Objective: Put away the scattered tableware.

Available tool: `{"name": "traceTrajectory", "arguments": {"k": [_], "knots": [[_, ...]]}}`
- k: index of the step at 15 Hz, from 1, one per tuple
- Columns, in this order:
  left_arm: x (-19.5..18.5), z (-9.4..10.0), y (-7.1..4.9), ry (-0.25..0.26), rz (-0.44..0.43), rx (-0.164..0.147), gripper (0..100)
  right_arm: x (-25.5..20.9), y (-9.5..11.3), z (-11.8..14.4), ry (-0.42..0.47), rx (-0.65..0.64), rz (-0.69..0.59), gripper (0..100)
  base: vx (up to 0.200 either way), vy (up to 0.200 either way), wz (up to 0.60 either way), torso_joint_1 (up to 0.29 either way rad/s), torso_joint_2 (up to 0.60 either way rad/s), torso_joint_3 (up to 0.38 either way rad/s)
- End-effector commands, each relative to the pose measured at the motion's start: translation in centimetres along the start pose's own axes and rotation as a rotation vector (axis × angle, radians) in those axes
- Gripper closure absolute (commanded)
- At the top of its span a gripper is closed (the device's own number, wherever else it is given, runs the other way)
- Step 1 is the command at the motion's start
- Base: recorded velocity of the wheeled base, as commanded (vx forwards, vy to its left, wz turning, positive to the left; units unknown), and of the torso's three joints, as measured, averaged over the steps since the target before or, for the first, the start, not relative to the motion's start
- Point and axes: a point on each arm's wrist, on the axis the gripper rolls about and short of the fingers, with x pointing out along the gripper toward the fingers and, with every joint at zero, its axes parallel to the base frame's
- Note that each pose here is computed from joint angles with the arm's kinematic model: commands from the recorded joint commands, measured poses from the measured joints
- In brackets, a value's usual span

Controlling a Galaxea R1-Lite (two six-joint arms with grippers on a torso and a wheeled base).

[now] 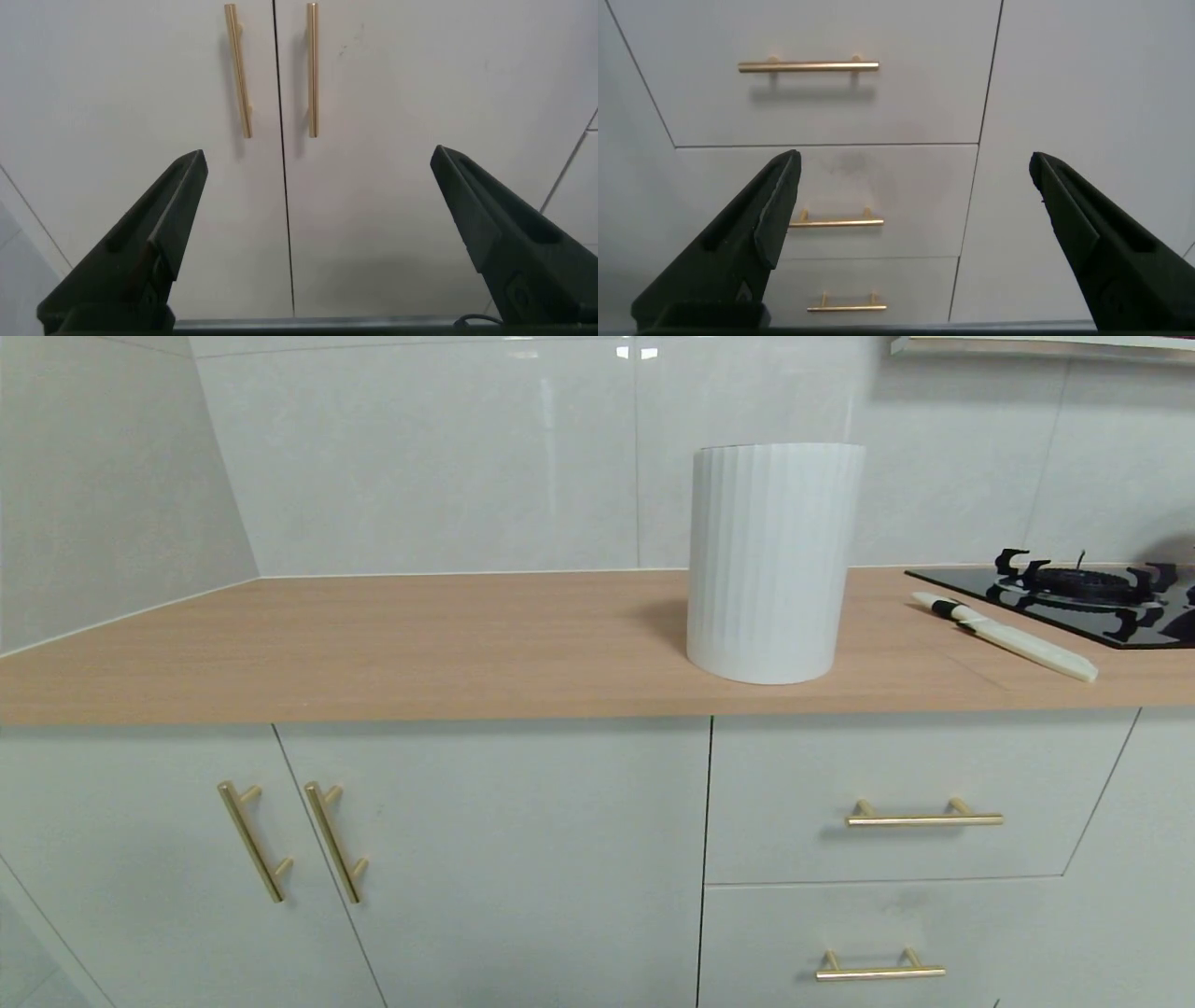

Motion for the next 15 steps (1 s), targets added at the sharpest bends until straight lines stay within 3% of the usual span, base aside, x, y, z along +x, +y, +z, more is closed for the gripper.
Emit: {"name": "traceTrajectory", "arguments": {"k": [1, 5, 15], "knots": [[0.00, 0.00, 0.00, -0.001, 0.001, 0.001, 0, 0.01, 0.00, 0.00, 0.002, 0.000, 0.001, 0, 0.000, -0.200, 0.00, 0.002, 0.01, -0.002], [0.00, 0.00, 0.00, -0.001, 0.001, -0.001, 0, 0.01, 0.00, 0.00, 0.002, 0.000, 0.001, 0, 0.000, -0.200, 0.00, 0.002, 0.00, -0.001], [0.00, 0.00, 0.00, -0.001, 0.001, -0.002, 0, 0.01, 0.00, 0.00, 0.002, 0.000, 0.001, 0, 0.000, 0.000, 0.00, 0.000, 0.00, 0.000]]}}
